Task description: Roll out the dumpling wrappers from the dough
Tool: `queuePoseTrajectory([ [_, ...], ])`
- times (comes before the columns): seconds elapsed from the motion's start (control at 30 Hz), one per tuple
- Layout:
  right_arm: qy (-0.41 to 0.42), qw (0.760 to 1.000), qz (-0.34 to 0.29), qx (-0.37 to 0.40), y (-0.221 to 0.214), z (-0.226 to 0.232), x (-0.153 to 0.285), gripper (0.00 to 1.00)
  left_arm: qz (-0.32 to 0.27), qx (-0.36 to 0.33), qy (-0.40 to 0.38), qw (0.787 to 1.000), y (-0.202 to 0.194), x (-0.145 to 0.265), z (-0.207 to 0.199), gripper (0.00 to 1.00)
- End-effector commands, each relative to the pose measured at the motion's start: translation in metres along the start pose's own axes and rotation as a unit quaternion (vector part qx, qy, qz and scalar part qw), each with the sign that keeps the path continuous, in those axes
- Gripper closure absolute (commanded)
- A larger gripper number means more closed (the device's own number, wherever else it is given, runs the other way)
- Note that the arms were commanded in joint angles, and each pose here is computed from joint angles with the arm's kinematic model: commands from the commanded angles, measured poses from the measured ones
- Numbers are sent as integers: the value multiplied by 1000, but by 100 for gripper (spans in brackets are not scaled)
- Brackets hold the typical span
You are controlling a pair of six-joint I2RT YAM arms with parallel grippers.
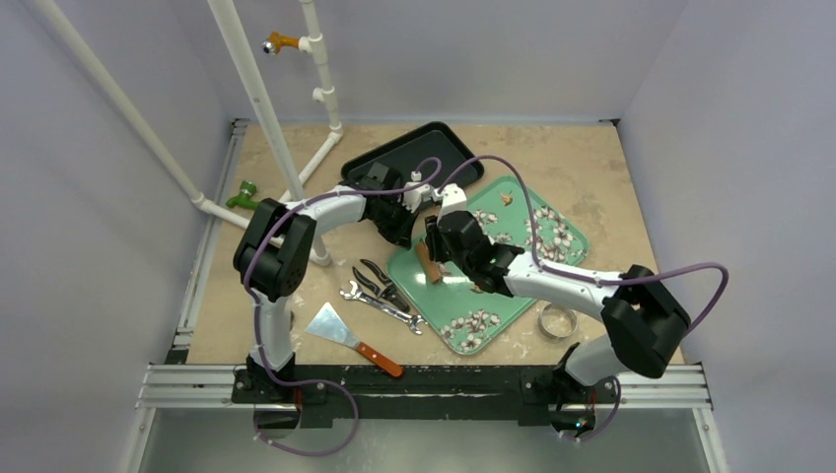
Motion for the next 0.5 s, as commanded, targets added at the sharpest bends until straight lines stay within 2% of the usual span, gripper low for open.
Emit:
queuePoseTrajectory([
  [0.0,-19,999,-30,16,34,-4,20,100,3,-5,-3,1000,-4,1,0,100],
  [0.23,-78,992,-79,60,83,-33,35,100,3,-5,-2,1000,-4,1,1,100],
  [0.4,-111,987,-80,81,78,-54,22,100,3,-5,-3,1000,-4,1,1,100],
  [0.47,-124,985,-61,99,65,-59,11,100,3,-5,-3,1000,-4,1,0,100],
])
Point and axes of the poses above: each gripper's point midway between its finger pads, its own x axis back along the fingers, its own z axis along the line the jaws close on, y = z × x, the point moved 6 cm from there along x, back along the fingers, and after that the axes turned 3 degrees about -x, right-handed, at the moved point
